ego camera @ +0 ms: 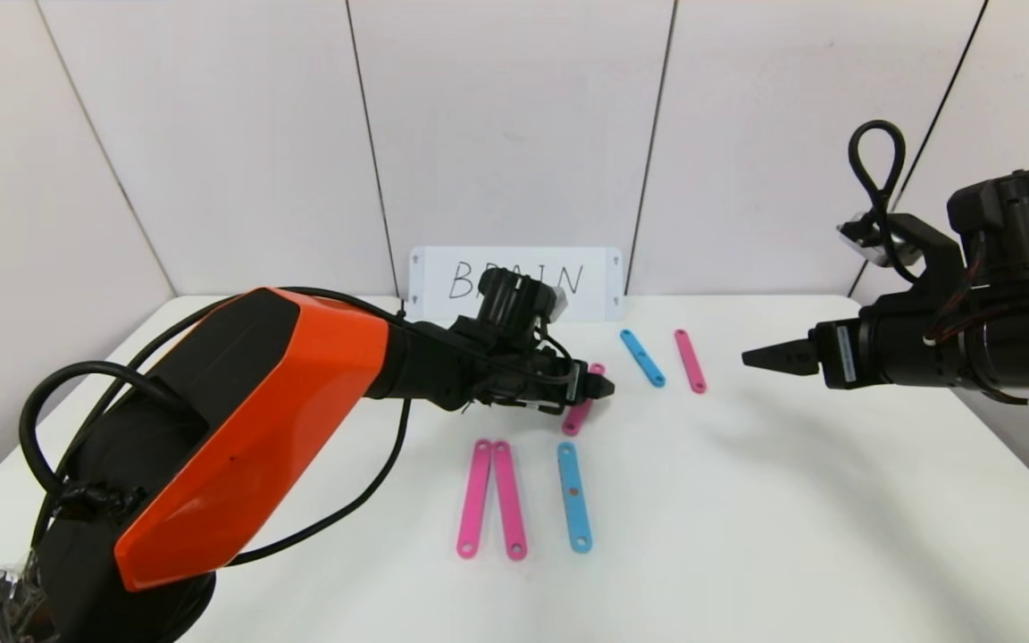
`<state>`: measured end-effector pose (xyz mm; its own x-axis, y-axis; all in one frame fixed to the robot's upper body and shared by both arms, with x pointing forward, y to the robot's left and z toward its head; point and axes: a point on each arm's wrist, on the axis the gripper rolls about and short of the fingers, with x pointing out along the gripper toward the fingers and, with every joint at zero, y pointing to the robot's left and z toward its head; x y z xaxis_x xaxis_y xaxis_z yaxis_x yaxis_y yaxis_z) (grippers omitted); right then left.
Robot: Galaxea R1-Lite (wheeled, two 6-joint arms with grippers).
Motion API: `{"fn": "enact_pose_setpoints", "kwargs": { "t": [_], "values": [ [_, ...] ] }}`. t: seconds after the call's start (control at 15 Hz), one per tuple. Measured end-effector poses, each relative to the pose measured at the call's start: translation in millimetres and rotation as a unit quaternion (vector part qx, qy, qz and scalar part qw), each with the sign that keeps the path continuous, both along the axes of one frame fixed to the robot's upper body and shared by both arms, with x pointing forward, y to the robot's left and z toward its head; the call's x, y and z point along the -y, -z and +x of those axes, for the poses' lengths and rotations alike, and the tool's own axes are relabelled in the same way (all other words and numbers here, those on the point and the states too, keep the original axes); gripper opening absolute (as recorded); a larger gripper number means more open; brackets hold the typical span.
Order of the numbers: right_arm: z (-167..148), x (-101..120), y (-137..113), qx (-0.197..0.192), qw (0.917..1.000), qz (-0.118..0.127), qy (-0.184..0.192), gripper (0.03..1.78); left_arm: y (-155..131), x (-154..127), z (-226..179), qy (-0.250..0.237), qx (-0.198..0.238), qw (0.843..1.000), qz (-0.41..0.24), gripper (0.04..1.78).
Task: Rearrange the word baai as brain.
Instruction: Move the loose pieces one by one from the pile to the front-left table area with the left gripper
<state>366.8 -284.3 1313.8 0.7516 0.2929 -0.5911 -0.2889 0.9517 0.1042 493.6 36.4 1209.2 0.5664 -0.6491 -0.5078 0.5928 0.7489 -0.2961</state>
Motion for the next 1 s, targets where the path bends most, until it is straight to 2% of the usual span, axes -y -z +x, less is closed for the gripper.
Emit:
{"fn": "enact_pose_setpoints", "kwargs": {
  "t": [0.27,0.53,0.73,1.0],
  "values": [
    [0,0,0,0.0,1.0,0.0,0.0,1.73,-3,0,-1,0.0,0.002,1.0,-0.002,1.74],
    [0,1,0,0.001,1.0,0.0,0.001,1.73,-19,-10,-2,-0.009,0.01,1.0,-0.007,1.74],
    [0,4,-1,0.003,1.0,0.001,0.006,1.73,-45,-27,-5,-0.031,0.023,0.999,-0.006,1.74],
    [4,7,1,-0.001,1.0,0.004,0.007,1.73,-84,-70,-13,-0.065,0.037,0.997,0.015,1.74]
  ]
}}
